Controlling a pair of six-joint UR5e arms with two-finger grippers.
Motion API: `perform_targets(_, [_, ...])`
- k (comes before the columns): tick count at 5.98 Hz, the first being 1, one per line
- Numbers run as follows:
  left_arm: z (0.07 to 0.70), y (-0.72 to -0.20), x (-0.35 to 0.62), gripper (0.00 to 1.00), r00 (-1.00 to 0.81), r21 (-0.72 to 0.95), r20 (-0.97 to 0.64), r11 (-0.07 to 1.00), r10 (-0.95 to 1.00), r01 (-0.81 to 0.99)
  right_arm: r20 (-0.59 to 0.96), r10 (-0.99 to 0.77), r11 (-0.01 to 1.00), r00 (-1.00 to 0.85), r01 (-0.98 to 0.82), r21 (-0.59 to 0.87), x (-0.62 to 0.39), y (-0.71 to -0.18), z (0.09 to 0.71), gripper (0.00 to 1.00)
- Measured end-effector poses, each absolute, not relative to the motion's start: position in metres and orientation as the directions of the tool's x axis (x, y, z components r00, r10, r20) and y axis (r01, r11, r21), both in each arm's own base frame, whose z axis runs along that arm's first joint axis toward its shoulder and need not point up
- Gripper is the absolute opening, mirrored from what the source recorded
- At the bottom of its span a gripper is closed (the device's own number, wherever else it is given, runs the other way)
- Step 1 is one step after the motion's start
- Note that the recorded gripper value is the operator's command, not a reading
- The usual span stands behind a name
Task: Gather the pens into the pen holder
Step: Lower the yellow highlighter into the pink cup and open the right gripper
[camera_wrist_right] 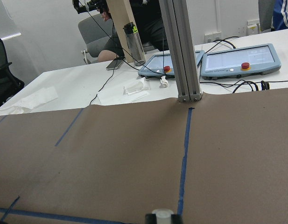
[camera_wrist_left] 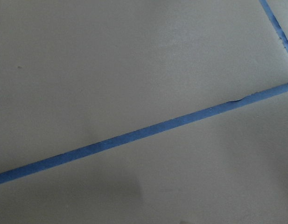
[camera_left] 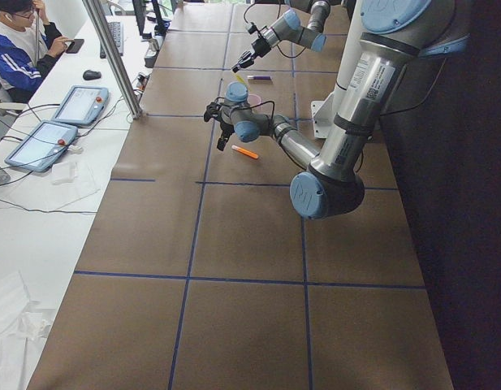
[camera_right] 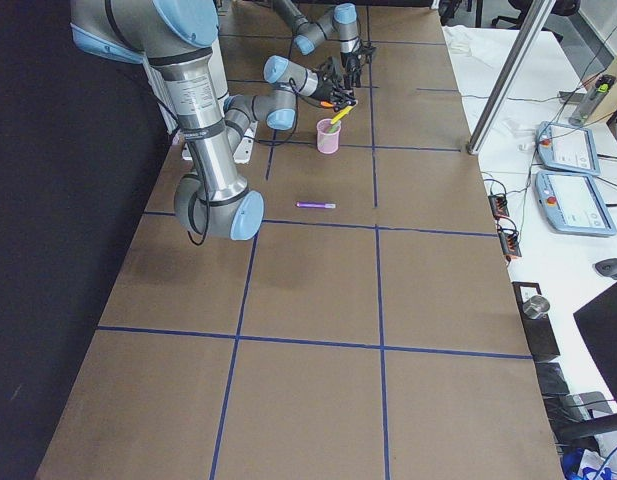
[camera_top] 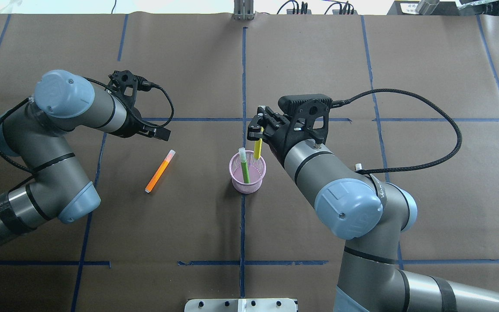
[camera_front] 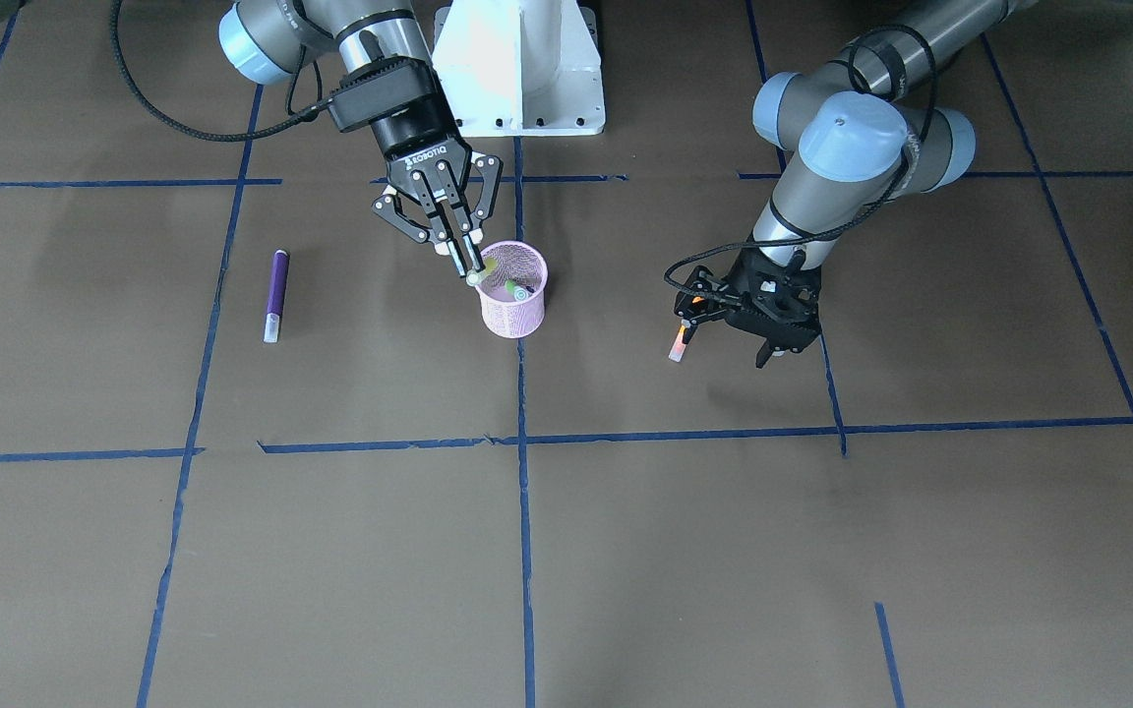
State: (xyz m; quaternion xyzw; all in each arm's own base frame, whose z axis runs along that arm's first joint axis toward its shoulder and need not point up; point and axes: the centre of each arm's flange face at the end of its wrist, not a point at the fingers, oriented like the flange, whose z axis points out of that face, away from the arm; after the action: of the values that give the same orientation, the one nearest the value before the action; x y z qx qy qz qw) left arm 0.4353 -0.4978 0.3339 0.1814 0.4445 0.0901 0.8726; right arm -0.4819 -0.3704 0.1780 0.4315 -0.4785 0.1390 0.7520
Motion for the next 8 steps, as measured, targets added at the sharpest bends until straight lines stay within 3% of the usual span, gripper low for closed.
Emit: perform_targets(8, [0.344, -0.507, 0.432, 1.00, 0.600, 0.399, -0.734, 0.917, 0.318, 0.003, 0.820, -0.212, 0.611, 0.531, -0.583, 0.535, -0.521, -0.355, 0.187, 0.00])
